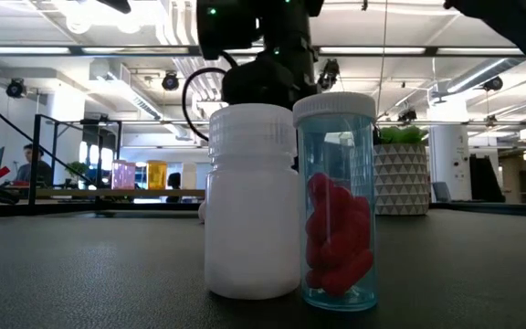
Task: Pick and place medicine bottles onto shelf by color
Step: Move the bottom right blue pill bottle to the center of the table, then put the center blue pill bottle on the shelf
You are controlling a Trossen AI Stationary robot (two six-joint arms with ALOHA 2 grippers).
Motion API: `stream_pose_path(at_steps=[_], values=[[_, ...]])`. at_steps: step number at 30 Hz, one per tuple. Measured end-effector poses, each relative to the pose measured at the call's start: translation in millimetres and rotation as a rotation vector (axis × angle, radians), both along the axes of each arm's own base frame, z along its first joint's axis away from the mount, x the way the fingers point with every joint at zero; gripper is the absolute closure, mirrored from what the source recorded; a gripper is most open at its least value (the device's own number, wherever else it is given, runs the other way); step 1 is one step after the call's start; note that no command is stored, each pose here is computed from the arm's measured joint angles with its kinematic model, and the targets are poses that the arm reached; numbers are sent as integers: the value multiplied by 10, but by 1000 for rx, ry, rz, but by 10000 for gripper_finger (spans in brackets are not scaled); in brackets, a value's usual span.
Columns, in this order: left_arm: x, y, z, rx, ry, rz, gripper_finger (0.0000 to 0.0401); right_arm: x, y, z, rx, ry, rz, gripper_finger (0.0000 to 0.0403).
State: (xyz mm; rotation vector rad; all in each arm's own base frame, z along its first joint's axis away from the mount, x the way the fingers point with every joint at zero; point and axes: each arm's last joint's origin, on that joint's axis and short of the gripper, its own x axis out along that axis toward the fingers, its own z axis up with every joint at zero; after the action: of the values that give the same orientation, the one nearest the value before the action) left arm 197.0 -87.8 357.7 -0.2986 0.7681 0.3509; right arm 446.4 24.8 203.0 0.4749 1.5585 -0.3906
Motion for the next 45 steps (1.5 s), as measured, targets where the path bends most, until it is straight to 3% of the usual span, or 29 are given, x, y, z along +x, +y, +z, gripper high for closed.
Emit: stream_pose_path(at_steps=[10,20,25,31,36,41,45], values=[[-18,9,-14,11,23,-1,191,87,6,-49,0,-13,14,281],[-24,10,-18,15,31,-1,191,97,5,-31,0,-33,28,206],[-20,10,-21,20,30,2,191,25,7,240,-5,-94,32,185],[49,-6,-67,79,29,35,191,-210,147,740,-131,-178,62,182],[239,-87,-166,199,32,-3,191,-526,390,1055,-280,-228,75,182],[577,-239,-364,298,43,-102,191,-898,567,1108,-332,-221,-12,182],[897,-311,-589,374,57,-159,191,-1208,652,989,-337,-174,-111,182]])
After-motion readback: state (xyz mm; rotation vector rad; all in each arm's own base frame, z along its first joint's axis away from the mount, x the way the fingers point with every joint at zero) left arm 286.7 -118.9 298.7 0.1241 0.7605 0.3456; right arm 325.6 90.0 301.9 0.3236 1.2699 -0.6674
